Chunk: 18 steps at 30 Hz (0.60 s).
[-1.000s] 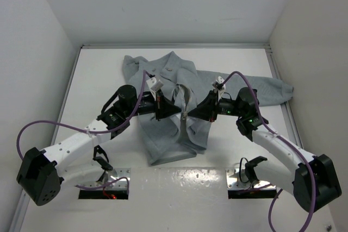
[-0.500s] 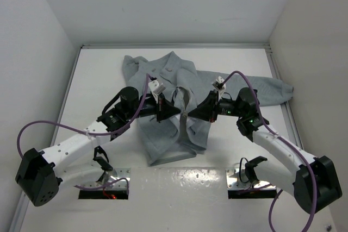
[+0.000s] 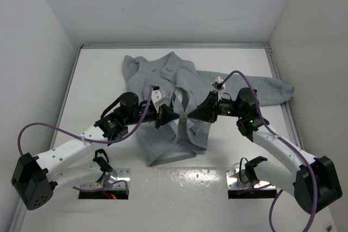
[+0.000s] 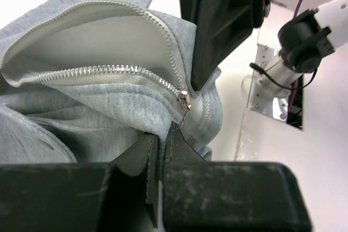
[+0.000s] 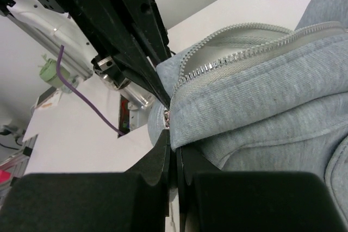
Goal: Zip up the jacket
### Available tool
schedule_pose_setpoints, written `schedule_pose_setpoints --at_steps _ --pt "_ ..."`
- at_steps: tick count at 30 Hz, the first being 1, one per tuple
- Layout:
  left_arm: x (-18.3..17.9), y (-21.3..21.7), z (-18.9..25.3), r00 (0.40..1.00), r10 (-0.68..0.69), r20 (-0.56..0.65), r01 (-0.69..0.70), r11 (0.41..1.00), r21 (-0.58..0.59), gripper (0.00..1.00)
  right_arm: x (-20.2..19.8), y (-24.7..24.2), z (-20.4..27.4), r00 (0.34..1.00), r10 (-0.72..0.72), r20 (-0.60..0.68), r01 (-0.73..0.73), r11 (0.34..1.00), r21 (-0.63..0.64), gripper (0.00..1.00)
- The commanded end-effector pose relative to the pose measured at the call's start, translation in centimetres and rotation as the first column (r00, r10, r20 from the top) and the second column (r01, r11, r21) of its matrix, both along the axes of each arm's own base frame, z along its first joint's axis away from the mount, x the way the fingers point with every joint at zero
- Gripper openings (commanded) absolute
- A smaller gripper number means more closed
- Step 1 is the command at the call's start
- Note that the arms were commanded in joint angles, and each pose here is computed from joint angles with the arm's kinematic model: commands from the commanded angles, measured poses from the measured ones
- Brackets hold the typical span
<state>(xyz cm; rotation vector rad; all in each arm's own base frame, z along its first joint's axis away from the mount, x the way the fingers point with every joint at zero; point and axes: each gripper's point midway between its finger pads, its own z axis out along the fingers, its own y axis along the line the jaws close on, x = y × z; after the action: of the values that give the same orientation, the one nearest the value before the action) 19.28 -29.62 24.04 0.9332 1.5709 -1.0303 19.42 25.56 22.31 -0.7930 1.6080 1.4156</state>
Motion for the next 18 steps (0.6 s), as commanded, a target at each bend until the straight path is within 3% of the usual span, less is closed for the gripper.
schedule_pose_setpoints --at_steps 1,7,18 --pt "-1.0 0.0 -0.2 0.993 -0.048 0.109 0.045 0.998 0.034 0.00 0.4 0.3 4.1 0.992 0.015 0.124 -0.024 0.997 0.072 0.00" --pt "-1.9 -0.5 -1.1 0.981 -0.091 0.170 0.077 0.993 0.087 0.00 0.2 0.3 4.7 0.992 0.020 0.121 -0.030 0.996 0.085 0.00" --pt "-2.6 -0.1 -3.9 0.980 -0.115 0.164 0.087 0.981 0.172 0.00 -0.1 0.3 5.0 0.994 0.022 0.110 -0.033 0.995 0.092 0.00"
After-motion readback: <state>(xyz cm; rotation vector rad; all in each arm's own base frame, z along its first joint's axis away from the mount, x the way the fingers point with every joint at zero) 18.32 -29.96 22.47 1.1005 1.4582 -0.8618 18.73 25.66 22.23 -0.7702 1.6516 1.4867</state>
